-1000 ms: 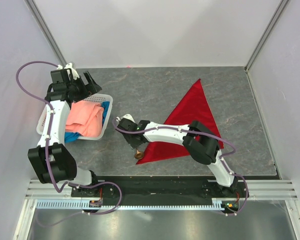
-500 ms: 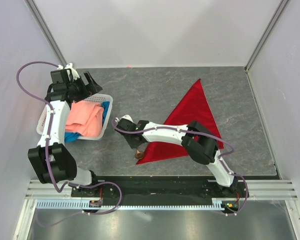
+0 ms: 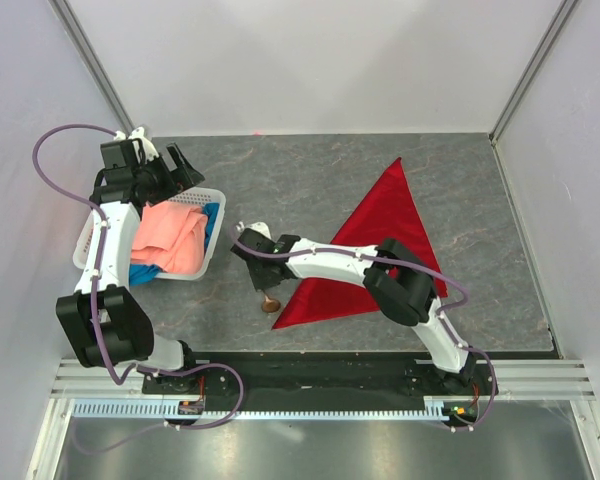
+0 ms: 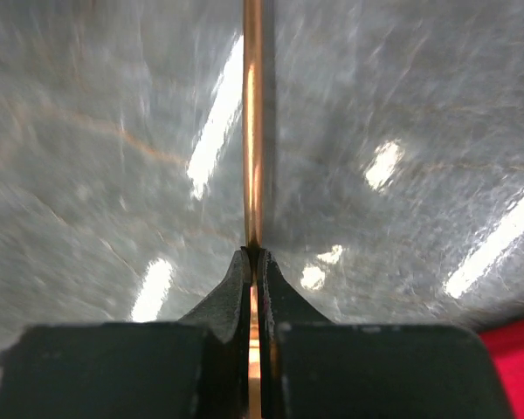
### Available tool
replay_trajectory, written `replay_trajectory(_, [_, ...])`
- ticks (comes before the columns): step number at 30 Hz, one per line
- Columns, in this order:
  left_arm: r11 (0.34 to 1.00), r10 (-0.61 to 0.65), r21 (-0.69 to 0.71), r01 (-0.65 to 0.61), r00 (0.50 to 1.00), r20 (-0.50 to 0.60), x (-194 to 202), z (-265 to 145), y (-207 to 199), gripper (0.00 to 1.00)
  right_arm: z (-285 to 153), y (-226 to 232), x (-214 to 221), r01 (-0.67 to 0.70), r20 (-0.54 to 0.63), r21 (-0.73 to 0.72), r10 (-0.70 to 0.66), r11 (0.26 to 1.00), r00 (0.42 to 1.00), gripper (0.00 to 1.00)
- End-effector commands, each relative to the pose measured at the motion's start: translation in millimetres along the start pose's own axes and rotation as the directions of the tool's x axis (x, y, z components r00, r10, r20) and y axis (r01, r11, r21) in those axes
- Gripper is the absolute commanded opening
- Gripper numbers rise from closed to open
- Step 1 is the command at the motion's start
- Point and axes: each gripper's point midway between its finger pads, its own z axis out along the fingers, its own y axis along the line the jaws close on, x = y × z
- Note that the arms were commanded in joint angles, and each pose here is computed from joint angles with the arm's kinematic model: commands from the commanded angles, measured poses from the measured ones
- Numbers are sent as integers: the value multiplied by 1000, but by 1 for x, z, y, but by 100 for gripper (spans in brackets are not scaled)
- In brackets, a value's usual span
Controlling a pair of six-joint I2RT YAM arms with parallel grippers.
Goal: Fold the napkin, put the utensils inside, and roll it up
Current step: Grab a utensil with the right arm
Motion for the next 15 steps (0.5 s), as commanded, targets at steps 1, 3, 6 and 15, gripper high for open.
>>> replay_trajectory(1, [999,-1,41,-1,998,64,-15,-13,-12,98,-47,9,-84,-292,201,-122,312,949,929,0])
replay_trajectory(3, [999,-3,40,1,998,65,-15,-12,-12,98,-57,-10,-101,-356,260,-102,371,929,892,0])
replay_trajectory(6, [999,-4,47,1,998,67,-15,-13,-13,98,-75,-46,-118,-456,353,-58,446,888,822,0])
replay_trajectory(15, [996,-23,84,18,998,56,-12,-11,-19,98,-97,-174,-100,-713,492,95,590,695,640,0])
